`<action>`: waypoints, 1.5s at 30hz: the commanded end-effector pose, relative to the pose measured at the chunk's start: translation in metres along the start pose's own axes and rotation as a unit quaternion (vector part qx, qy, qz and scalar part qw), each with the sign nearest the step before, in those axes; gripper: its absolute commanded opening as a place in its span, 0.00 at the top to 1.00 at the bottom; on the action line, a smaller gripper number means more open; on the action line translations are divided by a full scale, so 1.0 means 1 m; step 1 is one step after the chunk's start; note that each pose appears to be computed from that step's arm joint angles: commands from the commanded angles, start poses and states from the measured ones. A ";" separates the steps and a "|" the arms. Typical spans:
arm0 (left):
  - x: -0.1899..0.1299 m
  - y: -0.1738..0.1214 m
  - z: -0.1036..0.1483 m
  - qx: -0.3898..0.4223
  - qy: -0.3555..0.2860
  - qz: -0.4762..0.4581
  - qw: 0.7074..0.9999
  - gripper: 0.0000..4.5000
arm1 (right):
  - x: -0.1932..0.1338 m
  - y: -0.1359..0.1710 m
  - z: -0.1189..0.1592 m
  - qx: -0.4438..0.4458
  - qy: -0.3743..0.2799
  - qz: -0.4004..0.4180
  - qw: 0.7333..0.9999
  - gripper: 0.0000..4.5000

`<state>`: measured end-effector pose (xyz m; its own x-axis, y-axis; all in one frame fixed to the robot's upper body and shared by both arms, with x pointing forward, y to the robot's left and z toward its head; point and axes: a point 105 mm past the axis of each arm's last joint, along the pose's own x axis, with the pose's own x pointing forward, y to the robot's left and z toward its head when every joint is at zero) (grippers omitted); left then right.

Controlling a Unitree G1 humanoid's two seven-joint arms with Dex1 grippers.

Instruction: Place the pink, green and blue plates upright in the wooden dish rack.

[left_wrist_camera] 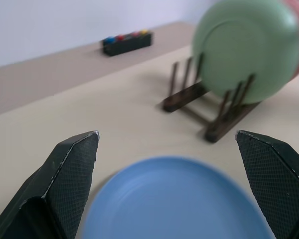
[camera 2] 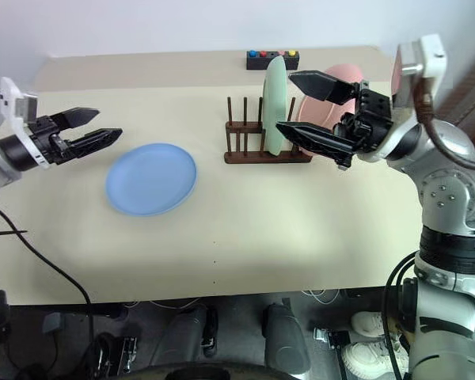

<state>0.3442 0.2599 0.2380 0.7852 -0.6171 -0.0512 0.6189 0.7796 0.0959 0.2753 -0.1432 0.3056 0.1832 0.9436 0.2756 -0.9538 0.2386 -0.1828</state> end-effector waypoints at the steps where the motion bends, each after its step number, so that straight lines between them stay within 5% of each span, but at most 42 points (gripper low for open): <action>1: -0.021 0.027 -0.004 -0.011 0.026 0.079 0.996 0.00 | 0.001 0.013 0.008 0.007 -0.016 0.027 0.999 0.01; 8: -0.051 0.050 -0.040 -0.179 0.086 0.177 0.964 0.00 | 0.000 0.022 -0.015 0.021 0.011 0.038 0.999 0.01; 15: -0.045 0.048 -0.064 -0.194 0.216 0.217 0.932 0.00 | 0.003 0.020 -0.020 0.022 0.013 0.037 0.999 0.01; 18: -0.033 0.044 -0.059 -0.259 0.230 0.206 0.915 0.00 | 0.005 0.019 -0.021 0.023 0.012 0.034 0.999 0.01; 32: -0.008 0.039 -0.064 -0.285 0.336 0.180 0.880 0.00 | 0.008 0.017 -0.023 0.030 0.009 0.016 0.999 0.01; 45: 0.013 0.037 -0.061 -0.285 0.355 0.152 0.877 0.00 | 0.009 0.016 -0.025 0.037 0.014 0.006 0.999 0.01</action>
<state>0.3769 0.2837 0.1711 0.5871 -0.3195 -0.7438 0.1230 0.9433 -0.3082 0.2749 -0.1269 0.2732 0.2018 0.9512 0.2335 -0.9716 0.2246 -0.0752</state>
